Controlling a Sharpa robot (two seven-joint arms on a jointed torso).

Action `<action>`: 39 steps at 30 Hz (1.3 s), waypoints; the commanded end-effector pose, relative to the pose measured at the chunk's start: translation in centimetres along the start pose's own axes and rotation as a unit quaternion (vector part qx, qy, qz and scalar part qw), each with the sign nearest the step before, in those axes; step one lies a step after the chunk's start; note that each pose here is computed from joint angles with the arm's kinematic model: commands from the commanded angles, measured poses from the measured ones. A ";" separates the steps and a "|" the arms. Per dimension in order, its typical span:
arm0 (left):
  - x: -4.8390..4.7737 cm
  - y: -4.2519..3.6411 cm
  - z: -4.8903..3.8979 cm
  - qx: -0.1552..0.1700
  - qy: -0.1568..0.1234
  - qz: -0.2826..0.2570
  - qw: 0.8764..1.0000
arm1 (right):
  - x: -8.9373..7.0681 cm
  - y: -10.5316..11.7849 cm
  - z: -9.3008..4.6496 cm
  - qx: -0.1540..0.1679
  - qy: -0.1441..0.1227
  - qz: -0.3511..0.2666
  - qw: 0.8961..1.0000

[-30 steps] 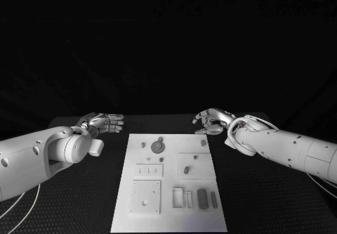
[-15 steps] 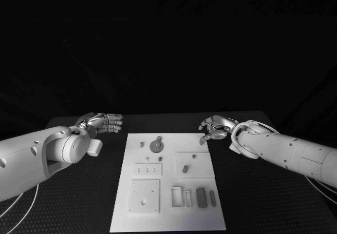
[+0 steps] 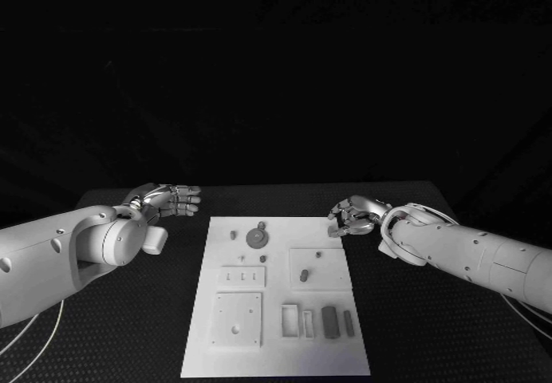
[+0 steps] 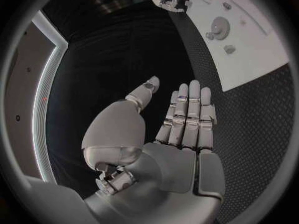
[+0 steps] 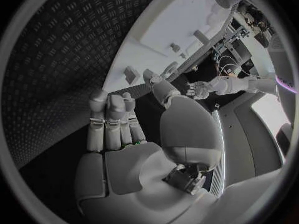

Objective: Assemble the parts on the task board

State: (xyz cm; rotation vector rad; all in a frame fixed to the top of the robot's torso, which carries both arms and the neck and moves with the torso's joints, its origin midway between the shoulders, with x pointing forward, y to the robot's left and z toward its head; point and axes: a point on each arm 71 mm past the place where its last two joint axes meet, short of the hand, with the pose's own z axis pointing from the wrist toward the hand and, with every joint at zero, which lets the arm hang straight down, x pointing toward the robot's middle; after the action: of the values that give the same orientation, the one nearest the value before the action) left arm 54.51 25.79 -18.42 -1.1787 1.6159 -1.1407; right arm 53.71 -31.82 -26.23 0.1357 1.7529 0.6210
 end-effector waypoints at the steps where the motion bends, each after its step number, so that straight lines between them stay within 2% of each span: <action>1: 0.27 -0.16 0.01 0.006 0.011 0.001 1.000 | 0.6 0.0 -0.1 -0.003 0.011 0.006 1.000; 14: 0.27 -0.15 0.05 0.006 0.011 0.001 1.000 | 1.6 0.0 0.1 -0.001 0.014 0.006 1.000; 39: 0.25 -0.14 0.04 0.005 0.012 0.001 1.000 | 1.8 -0.3 0.2 0.003 0.017 0.000 1.000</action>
State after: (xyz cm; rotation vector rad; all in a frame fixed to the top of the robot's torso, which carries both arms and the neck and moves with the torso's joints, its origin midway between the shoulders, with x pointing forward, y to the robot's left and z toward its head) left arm 54.53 25.75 -18.43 -1.1767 1.6210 -1.1448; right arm 53.52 -31.46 -27.76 0.1437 1.7772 0.6144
